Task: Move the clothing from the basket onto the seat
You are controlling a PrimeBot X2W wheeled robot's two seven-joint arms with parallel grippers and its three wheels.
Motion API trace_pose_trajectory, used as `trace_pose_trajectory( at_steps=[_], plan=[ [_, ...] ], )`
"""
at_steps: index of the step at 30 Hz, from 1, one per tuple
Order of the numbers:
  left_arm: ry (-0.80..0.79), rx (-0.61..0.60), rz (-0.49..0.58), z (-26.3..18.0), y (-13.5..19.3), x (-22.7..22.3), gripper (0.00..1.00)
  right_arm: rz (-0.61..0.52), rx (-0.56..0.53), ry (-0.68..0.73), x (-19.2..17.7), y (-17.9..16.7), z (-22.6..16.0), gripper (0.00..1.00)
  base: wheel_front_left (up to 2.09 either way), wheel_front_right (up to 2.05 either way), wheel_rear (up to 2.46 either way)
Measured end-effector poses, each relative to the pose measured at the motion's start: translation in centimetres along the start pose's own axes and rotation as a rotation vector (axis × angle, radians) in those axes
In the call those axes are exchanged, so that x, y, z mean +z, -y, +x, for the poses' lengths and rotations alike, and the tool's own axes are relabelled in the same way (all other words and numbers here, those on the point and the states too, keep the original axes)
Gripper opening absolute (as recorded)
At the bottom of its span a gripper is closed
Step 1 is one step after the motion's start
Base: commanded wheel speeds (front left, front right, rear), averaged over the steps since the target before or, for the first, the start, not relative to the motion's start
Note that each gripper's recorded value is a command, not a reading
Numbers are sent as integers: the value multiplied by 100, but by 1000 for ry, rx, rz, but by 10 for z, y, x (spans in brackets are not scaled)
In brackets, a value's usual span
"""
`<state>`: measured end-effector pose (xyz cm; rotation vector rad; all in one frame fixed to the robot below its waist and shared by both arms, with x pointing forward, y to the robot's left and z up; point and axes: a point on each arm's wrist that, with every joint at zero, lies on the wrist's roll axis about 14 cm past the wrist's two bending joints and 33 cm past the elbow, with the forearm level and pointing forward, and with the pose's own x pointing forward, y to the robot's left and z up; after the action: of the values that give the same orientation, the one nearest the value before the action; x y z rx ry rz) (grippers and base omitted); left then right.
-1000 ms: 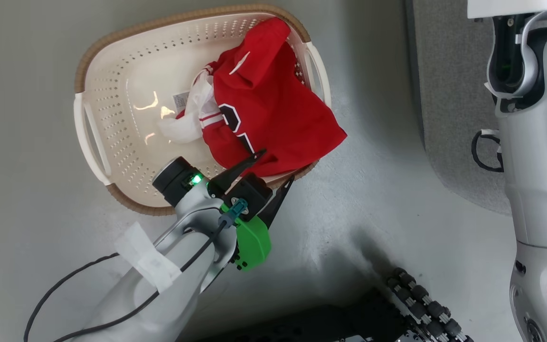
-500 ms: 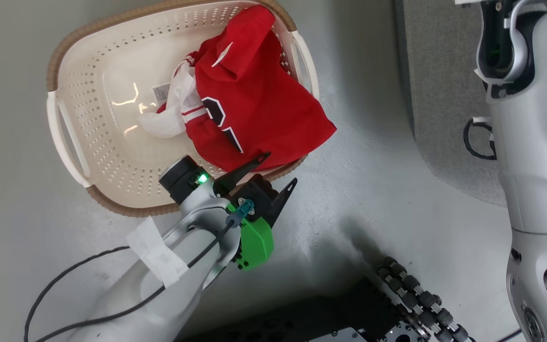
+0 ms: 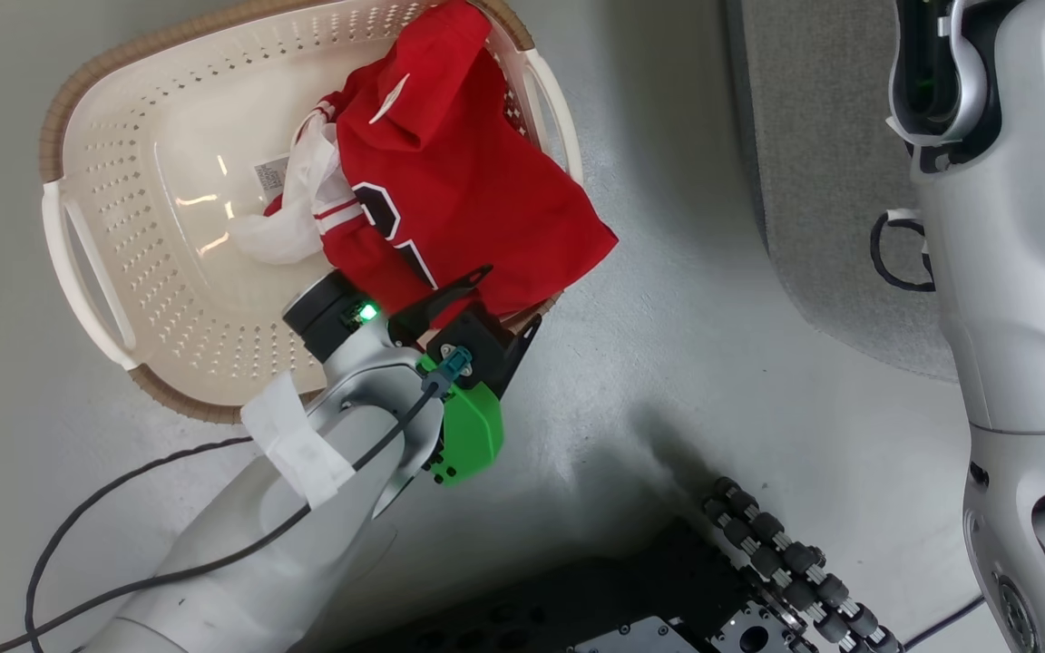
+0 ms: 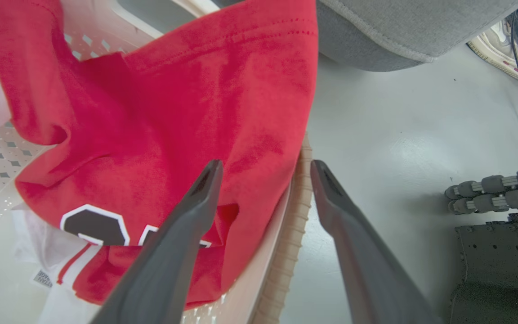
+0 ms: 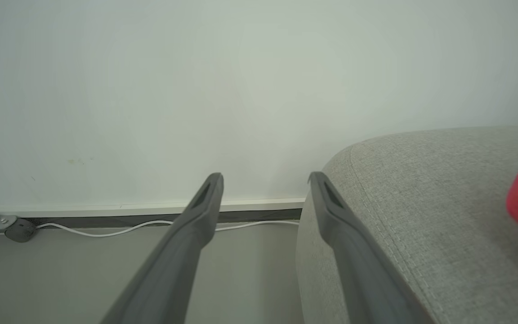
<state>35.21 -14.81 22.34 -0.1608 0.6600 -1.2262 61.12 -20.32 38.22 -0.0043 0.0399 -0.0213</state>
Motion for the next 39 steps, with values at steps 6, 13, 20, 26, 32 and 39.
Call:
trace_pose_trajectory(
  at_steps=[6,13,20,26,32,39],
  plan=[
    [-23,6,-10,4,-6,-6,100,-7,4,1,0,0,2,100,0,0,0],
    [-41,0,-15,7,-8,-12,7,-7,-1,-1,0,3,2,100,0,0,0],
    [-23,-2,-8,8,-8,-6,0,-7,-4,7,5,3,2,100,0,0,0],
    [31,29,-10,5,-17,13,0,-3,-4,24,16,2,2,100,0,0,0],
    [88,87,-10,-3,-32,38,0,-2,-1,30,26,-1,-3,100,0,0,0],
    [142,156,-5,-19,-44,67,0,13,-8,5,29,-3,-21,100,0,0,0]
  ],
)
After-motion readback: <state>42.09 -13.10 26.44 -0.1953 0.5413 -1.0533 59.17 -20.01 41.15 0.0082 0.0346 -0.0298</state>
